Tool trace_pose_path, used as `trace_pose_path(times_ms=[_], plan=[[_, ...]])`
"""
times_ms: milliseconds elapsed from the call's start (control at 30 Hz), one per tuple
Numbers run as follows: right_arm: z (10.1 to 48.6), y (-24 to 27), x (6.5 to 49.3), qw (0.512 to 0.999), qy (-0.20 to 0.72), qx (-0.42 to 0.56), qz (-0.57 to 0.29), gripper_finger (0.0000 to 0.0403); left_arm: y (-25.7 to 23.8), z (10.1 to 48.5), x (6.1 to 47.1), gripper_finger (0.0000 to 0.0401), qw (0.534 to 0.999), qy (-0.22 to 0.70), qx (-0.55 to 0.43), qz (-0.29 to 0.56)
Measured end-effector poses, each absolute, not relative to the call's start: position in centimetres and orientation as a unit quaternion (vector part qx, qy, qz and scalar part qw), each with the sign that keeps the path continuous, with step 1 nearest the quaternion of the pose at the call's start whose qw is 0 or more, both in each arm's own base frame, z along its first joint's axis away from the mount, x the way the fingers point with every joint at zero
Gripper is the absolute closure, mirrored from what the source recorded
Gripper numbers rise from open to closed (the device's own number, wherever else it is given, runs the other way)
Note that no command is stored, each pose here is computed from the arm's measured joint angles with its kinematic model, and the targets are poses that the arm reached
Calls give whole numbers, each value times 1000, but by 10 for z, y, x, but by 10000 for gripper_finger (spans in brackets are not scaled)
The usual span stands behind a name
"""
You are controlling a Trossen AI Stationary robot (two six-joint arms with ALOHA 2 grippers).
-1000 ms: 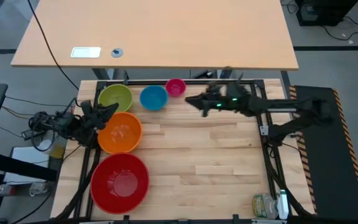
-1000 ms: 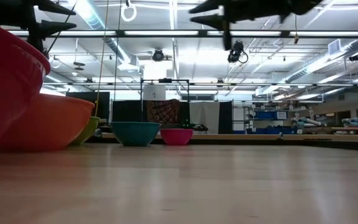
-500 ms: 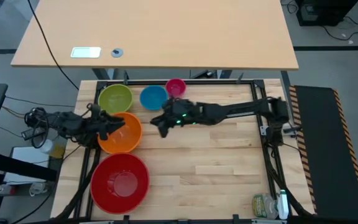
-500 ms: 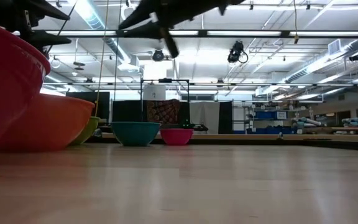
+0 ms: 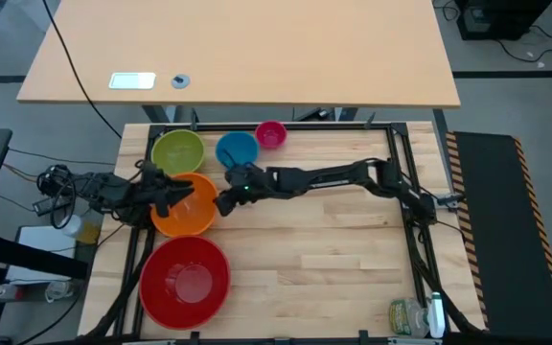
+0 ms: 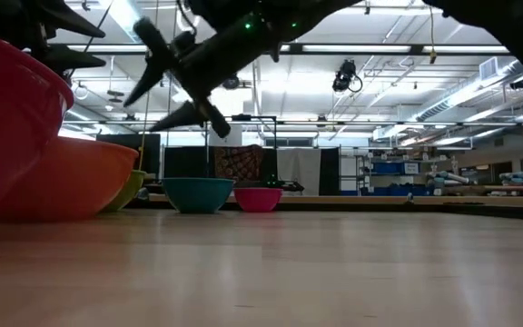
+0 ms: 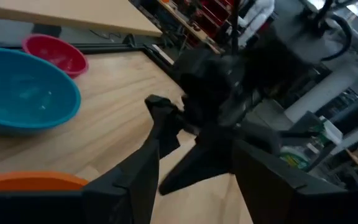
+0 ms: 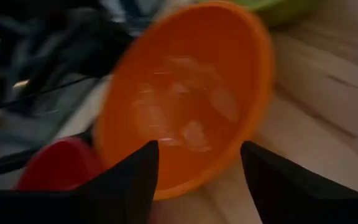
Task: Nest bowls inside each other
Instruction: Stack the orange bowl on top of the red bowl
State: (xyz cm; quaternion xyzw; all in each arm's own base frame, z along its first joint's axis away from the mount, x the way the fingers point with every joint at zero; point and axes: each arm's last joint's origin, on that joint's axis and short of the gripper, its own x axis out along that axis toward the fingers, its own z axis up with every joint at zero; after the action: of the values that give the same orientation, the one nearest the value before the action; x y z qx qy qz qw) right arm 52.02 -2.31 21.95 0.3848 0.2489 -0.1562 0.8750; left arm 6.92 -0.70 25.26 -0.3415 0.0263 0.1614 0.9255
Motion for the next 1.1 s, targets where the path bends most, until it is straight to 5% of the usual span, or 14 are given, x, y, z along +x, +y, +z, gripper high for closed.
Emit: trace_pose_path(times_ms=[500,1100], plan=[[170,-38,541,833,292,427,-198,174,-6,252,69,197,923,17,-337,185],[162,-36,529,798,352,422,-246,299,-6,255,69,197,921,4,-345,179]])
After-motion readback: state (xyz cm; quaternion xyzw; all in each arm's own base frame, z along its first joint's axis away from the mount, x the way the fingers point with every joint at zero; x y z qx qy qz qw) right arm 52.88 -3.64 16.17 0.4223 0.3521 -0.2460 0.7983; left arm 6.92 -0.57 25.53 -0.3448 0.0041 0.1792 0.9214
